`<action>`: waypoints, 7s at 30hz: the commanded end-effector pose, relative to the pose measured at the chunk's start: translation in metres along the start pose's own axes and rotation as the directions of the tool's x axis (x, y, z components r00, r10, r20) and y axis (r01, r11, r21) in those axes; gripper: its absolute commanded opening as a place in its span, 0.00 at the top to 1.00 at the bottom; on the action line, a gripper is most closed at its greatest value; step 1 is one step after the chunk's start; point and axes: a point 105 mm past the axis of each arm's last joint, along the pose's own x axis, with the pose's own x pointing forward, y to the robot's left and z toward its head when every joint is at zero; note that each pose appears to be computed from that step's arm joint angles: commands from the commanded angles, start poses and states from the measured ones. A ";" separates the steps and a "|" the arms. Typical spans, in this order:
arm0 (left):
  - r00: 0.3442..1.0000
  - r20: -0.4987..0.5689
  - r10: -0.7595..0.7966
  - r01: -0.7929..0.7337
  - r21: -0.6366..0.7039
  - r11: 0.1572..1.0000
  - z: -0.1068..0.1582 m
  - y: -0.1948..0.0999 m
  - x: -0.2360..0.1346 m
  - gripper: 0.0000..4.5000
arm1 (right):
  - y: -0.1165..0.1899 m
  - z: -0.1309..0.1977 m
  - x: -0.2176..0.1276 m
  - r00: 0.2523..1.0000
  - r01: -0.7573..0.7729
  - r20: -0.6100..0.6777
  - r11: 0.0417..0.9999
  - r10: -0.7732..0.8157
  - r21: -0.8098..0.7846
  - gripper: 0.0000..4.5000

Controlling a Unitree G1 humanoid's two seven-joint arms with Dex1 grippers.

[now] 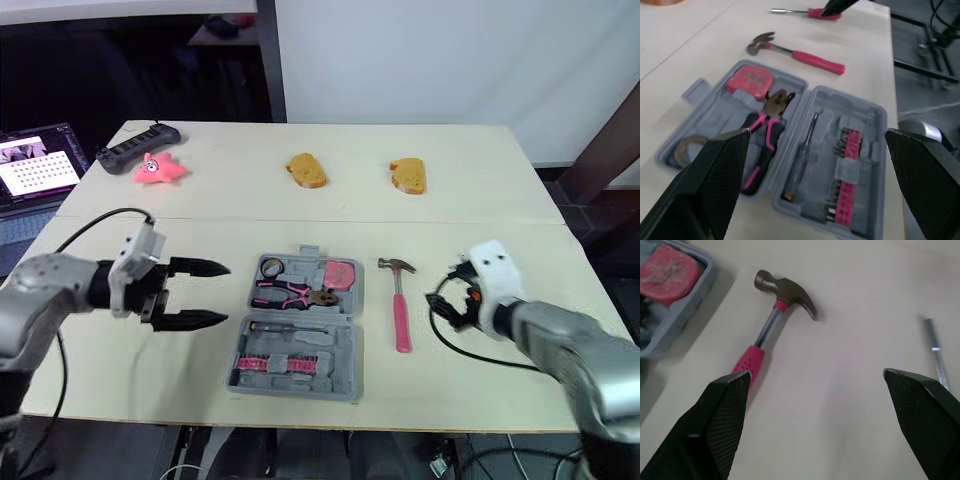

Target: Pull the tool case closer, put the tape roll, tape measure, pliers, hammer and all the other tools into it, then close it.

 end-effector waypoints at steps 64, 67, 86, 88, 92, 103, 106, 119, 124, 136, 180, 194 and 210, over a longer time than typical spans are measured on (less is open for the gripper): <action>0.992 -0.016 0.127 -0.127 0.003 0.992 -0.012 -0.027 -0.001 0.00 | 0.038 -0.005 -0.028 0.899 -0.432 -0.281 0.572 0.336 -0.697 0.02; 0.983 -0.009 0.181 -0.181 0.027 0.983 -0.009 -0.021 -0.005 0.00 | 0.028 -0.008 -0.015 0.874 -0.443 -0.379 0.178 0.303 -0.879 0.02; 0.962 -0.039 0.270 -0.269 0.026 0.963 -0.012 -0.035 -0.017 0.00 | 0.054 -0.055 0.037 0.709 -0.339 -0.680 -0.755 0.186 -0.561 0.02; 0.961 -0.040 0.273 -0.272 0.026 0.962 -0.012 -0.035 -0.018 0.00 | 0.051 -0.060 0.041 0.702 -0.365 -0.695 -0.760 0.154 -0.537 0.07; 0.960 -0.040 0.276 -0.275 0.026 0.961 -0.011 -0.035 -0.018 0.00 | 0.035 -0.071 0.047 0.687 -0.432 -0.722 -0.755 0.079 -0.493 0.40; 0.968 -0.039 0.249 -0.248 0.030 0.968 -0.012 -0.028 -0.014 0.00 | 0.024 -0.022 0.008 0.787 -0.380 -0.579 -0.572 0.213 -0.727 0.99; 0.970 -0.035 0.242 -0.241 0.035 0.970 -0.012 -0.024 -0.012 0.00 | 0.018 -0.017 -0.002 0.785 -0.484 -0.583 -0.379 0.210 -0.789 0.99; 0.983 -0.031 0.182 -0.179 0.072 0.981 -0.009 -0.012 -0.009 0.00 | 0.004 -0.041 -0.015 0.864 -0.210 -0.465 0.978 0.193 0.014 0.99; 0.983 -0.022 0.182 -0.180 0.078 0.981 -0.005 -0.014 -0.010 0.00 | 0.008 -0.044 0.013 0.897 -0.122 -0.411 0.985 0.163 0.124 0.99; 0.986 0.075 0.151 -0.156 0.069 0.985 0.008 -0.032 -0.012 0.00 | 0.011 -0.014 0.029 0.942 -0.057 -0.326 0.994 0.084 0.092 0.28; 0.994 0.032 0.102 -0.105 0.108 0.989 0.001 -0.008 -0.009 0.00 | 0.016 0.013 0.009 0.986 -0.166 0.005 0.978 0.168 -0.123 0.99; 0.981 -0.040 0.192 -0.191 0.022 0.981 -0.034 -0.019 -0.043 0.00 | 0.128 0.046 -0.029 0.664 -0.745 -0.552 0.505 0.504 -0.436 0.99; 0.972 -0.092 0.218 -0.226 -0.080 0.971 -0.058 -0.063 -0.054 0.00 | 0.192 0.030 0.003 0.682 -0.732 -0.598 0.396 0.421 -0.555 0.99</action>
